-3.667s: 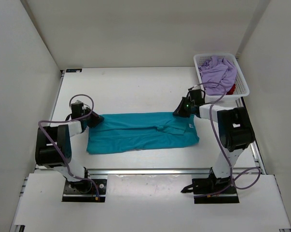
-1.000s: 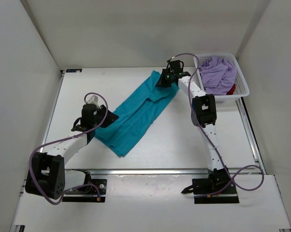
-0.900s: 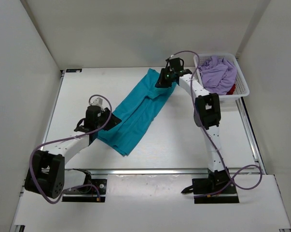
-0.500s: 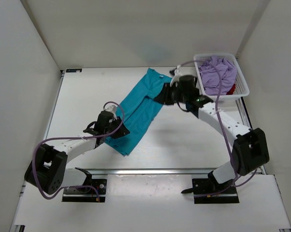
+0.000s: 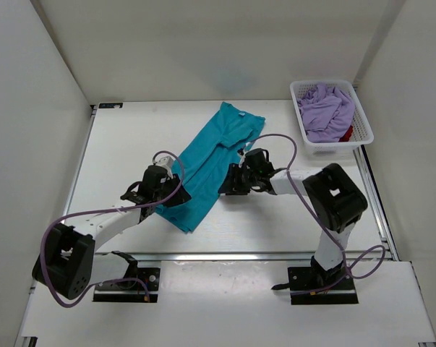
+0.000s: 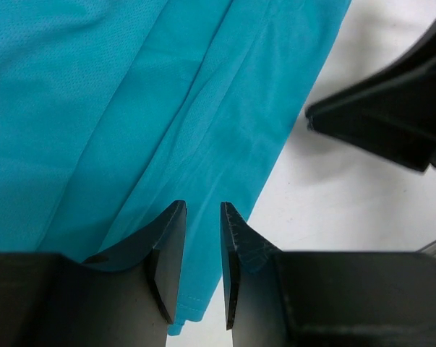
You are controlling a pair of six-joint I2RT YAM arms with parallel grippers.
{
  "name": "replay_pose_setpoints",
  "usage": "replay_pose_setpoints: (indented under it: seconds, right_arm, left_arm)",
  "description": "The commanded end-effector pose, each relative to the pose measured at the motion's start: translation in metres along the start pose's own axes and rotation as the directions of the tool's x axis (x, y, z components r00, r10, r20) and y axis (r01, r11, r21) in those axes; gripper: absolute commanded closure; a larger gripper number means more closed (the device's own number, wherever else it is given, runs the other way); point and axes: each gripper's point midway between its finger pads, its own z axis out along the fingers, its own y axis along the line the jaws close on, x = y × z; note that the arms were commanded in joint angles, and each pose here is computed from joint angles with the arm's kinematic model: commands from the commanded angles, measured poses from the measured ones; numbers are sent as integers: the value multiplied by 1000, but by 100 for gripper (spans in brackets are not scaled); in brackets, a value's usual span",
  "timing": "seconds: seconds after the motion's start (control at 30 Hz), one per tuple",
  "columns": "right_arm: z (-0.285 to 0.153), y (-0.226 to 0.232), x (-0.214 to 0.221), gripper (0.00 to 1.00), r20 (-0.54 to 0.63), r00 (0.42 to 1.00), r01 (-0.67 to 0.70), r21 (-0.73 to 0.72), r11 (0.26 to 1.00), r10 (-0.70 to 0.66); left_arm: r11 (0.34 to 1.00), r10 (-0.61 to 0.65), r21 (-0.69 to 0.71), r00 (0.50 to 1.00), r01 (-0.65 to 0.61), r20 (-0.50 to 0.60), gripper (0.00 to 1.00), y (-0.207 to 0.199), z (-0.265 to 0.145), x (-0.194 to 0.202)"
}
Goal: Fold and stack the t-shirts
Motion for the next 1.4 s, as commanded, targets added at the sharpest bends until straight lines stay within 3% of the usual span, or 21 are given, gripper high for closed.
replay_pose_setpoints:
  seconds: [0.0, 0.03, 0.1, 0.13, 0.2, 0.4, 0.5, 0.63, 0.73, 0.87, 0.97, 1.27, 1.37]
  right_arm:
    - [23, 14, -25, 62, 55, 998, -6, -49, 999, 8]
    - [30, 10, -21, 65, 39, 999, -11, -42, 999, 13]
    - [32, 10, -20, 92, 25, 999, -32, -66, 997, 34]
    - [31, 7, -20, 98, 23, 999, -40, -62, 997, 42]
    - [24, -2, -23, 100, 24, 998, -53, -62, 997, 55]
    - [-44, -60, -38, 100, 77, 989, -127, 16, 992, 125]
    - [-66, -71, -36, 79, 60, 991, -119, 41, 992, 116]
    - [-89, -78, -18, 74, 122, 982, -156, 98, 983, 143]
    - [-114, -75, -4, 67, 187, 973, -165, 131, 978, 139]
    - [-119, -68, 41, 64, 139, 982, -146, 151, 978, 126]
    - [-114, -55, 70, 63, 77, 990, -126, 134, 983, 117]
    - [-102, -47, 114, 61, -17, 992, -126, 108, 986, 129]
    - [-99, -42, 116, 63, -32, 993, -112, 103, 988, 116]
  left_arm:
    - [999, 38, 3, 999, -38, 33, 63, -8, -5, -15]
    - [999, 40, -3, 999, -40, 29, 63, -8, -4, -14]
    - [999, 47, -4, 999, -47, 21, 63, -8, -4, -15]
    - [999, 47, -6, 999, -47, 22, 63, -8, -3, -15]
    - [999, 53, -3, 998, -53, 18, 64, -10, -2, -15]
    - [989, 148, 7, 988, -148, -42, 63, -29, 5, 1]
    - [983, 183, 39, 977, -180, -107, 66, -43, 14, 17]
    - [968, 251, 20, 957, -250, -145, 67, -48, 16, 27]
    - [967, 242, -51, 964, -249, -112, 63, -23, 5, 19]
    - [965, 205, -155, 976, -213, -67, 53, 14, -8, 8]
    - [962, 196, -178, 978, -207, -77, 45, 19, -9, 12]
    - [964, 194, -138, 954, -229, -228, 37, 25, -1, 60]
    - [966, 190, -126, 950, -226, -248, 43, 25, 0, 68]
